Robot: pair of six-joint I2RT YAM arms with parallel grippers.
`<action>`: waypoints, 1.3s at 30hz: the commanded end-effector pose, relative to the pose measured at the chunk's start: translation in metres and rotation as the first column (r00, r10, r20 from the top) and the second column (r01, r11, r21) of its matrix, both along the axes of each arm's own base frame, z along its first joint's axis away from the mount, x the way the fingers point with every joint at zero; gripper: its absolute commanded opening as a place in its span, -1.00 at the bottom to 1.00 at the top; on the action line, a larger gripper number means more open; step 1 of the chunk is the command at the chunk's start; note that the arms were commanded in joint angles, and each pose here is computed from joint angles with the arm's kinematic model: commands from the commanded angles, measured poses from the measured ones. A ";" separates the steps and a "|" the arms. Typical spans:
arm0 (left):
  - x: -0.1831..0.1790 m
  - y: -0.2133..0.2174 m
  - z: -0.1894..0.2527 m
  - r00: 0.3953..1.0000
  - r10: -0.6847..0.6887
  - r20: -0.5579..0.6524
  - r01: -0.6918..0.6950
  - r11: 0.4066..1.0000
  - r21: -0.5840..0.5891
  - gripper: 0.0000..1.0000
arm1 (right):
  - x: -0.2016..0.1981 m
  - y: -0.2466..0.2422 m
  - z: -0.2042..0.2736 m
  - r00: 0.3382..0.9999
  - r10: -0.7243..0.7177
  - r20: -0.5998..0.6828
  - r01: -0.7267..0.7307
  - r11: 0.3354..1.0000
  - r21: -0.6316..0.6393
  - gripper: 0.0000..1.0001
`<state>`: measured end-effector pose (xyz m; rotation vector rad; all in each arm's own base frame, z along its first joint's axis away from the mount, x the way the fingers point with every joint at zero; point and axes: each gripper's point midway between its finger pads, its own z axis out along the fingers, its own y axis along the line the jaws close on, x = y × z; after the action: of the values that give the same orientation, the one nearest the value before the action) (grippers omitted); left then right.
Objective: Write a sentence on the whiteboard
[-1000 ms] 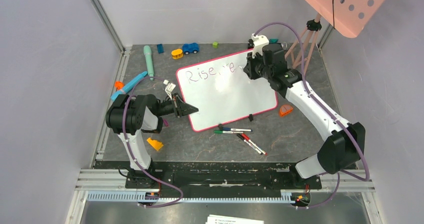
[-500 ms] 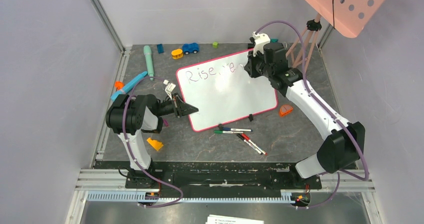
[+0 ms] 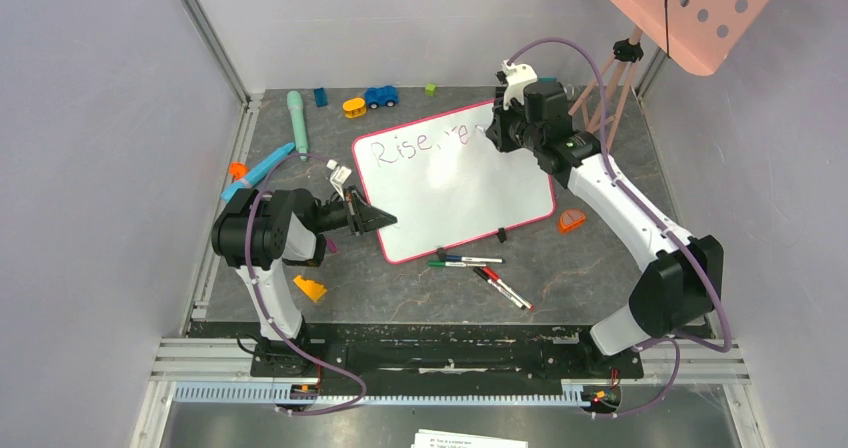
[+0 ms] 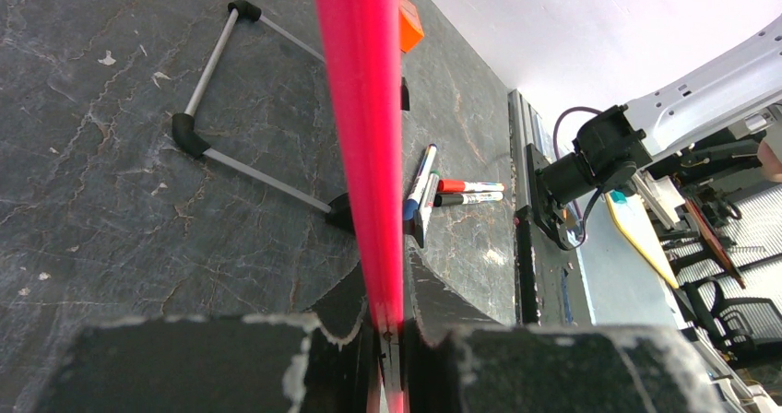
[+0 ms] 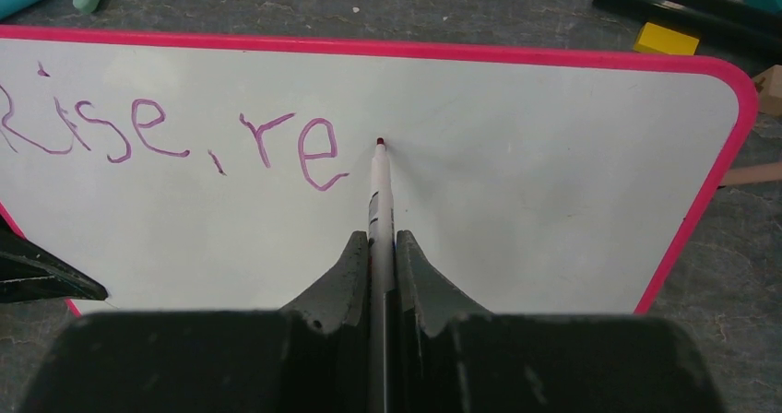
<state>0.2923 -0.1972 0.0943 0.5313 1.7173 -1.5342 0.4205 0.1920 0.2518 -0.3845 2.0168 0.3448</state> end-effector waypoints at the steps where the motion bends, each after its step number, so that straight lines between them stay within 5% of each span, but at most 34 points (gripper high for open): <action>1: -0.018 -0.006 0.001 0.986 -0.100 0.135 0.097 0.995 0.027 -0.93 | 0.015 0.002 0.022 0.998 -0.008 0.066 0.007 1.000 0.020 -1.00; 19: -0.018 -0.007 0.000 0.986 -0.098 0.134 0.096 0.995 0.026 -0.93 | -0.003 0.014 0.000 0.997 0.071 0.006 -0.072 0.995 0.062 -1.00; 39: -0.017 -0.006 0.000 0.986 -0.098 0.135 0.095 0.995 0.026 -0.93 | 0.007 -0.006 0.006 0.999 -0.021 0.029 0.020 1.000 0.006 -1.00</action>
<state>0.2921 -0.1971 0.0941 0.5299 1.7182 -1.5341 0.4096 0.1978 0.2390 -0.4012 2.0311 0.4068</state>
